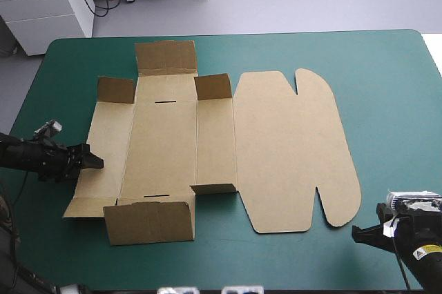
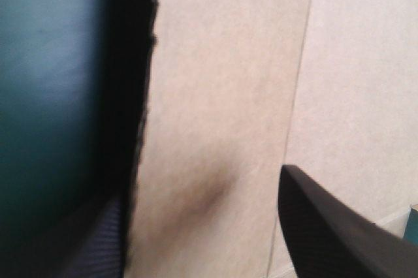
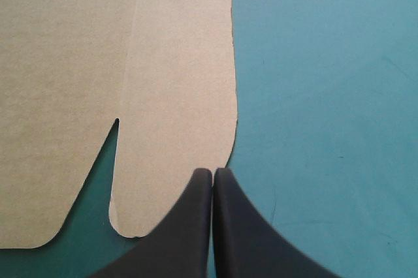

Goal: Fold the box

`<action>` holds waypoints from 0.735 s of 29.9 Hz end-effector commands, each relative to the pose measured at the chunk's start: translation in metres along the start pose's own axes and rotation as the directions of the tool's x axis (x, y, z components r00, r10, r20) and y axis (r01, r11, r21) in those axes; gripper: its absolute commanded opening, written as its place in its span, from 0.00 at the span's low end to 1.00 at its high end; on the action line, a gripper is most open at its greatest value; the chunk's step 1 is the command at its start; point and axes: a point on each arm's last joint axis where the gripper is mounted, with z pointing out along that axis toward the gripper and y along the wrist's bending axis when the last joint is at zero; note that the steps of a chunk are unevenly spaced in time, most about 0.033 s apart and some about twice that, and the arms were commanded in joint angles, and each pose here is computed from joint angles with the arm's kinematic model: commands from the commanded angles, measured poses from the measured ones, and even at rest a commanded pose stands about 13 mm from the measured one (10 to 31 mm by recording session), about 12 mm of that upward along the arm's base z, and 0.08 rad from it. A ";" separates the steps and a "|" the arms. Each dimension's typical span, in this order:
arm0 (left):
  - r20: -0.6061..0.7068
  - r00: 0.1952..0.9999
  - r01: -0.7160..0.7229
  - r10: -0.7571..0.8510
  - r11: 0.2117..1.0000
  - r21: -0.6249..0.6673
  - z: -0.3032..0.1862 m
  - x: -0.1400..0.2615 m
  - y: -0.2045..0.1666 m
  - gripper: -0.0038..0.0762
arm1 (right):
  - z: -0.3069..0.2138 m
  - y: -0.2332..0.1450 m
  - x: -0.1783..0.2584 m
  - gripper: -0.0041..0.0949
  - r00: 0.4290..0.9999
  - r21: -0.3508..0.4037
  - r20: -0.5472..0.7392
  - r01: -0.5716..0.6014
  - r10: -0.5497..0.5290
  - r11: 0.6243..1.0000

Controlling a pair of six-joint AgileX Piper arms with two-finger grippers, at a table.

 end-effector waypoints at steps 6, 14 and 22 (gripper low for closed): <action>-0.029 0.997 -0.069 0.072 0.992 0.107 0.031 -0.013 -0.041 0.61 | -0.004 0.000 -0.012 0.04 0.997 0.001 0.078 -0.001 0.001 1.000; -0.040 0.991 -0.121 0.127 0.985 0.119 0.027 -0.019 -0.049 0.43 | -0.004 0.000 -0.012 0.04 0.997 0.001 0.078 -0.001 0.001 1.000; 0.002 0.964 -0.264 0.265 0.962 0.070 0.005 -0.044 -0.069 0.04 | -0.004 0.000 -0.012 0.04 0.997 0.001 0.078 -0.001 0.001 1.000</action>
